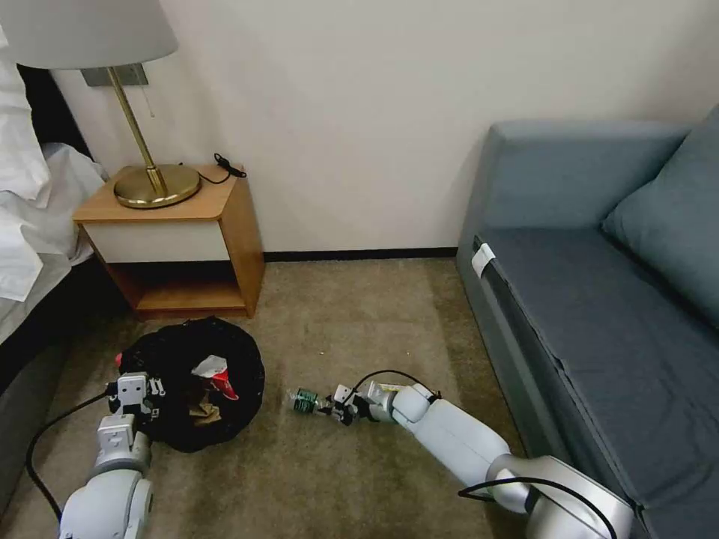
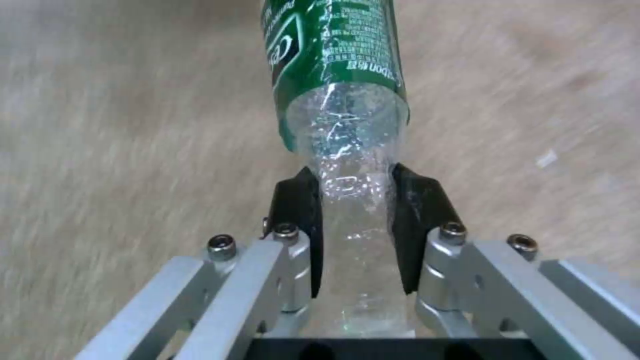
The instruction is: Pick up the trash bin, then pick up the garbage on the floor and place it into the trash bin.
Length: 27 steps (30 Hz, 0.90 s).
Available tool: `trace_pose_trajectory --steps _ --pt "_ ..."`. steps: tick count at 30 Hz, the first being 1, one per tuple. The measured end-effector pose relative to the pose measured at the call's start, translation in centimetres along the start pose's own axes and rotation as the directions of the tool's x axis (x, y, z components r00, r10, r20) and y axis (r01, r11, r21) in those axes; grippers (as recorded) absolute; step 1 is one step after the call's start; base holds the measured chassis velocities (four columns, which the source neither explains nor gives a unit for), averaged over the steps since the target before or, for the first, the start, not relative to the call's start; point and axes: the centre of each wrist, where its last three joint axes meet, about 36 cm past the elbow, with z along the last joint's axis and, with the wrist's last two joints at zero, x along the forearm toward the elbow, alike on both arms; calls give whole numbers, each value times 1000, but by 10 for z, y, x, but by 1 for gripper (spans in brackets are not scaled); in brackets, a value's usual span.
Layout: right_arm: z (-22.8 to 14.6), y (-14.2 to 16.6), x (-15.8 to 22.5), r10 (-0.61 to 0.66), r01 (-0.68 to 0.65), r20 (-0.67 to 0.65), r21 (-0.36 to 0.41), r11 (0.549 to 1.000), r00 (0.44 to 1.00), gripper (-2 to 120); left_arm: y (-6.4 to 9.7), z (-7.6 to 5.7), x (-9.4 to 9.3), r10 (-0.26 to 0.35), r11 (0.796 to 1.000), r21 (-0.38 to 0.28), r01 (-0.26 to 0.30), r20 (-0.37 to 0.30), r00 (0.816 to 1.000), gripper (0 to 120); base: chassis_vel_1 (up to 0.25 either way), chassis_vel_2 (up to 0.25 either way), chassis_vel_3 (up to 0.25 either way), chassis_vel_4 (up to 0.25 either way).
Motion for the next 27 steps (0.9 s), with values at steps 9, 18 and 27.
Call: trace_pose_trajectory --steps 9,18,27 --pt "-65 -12 9 61 -56 215 -31 998 975 19 -3 -5 0 8 1000 -6 -8 14 1000 4 0 0 0 0" --pt "-125 12 1 -9 21 394 -27 999 919 19 -6 -15 -2 16 1000 -9 -16 26 1000 4 0 0 0 0" --pt "-147 47 -28 -96 96 423 21 995 901 19 -10 -23 0 29 1000 -6 -29 46 999 4 0 0 0 0"
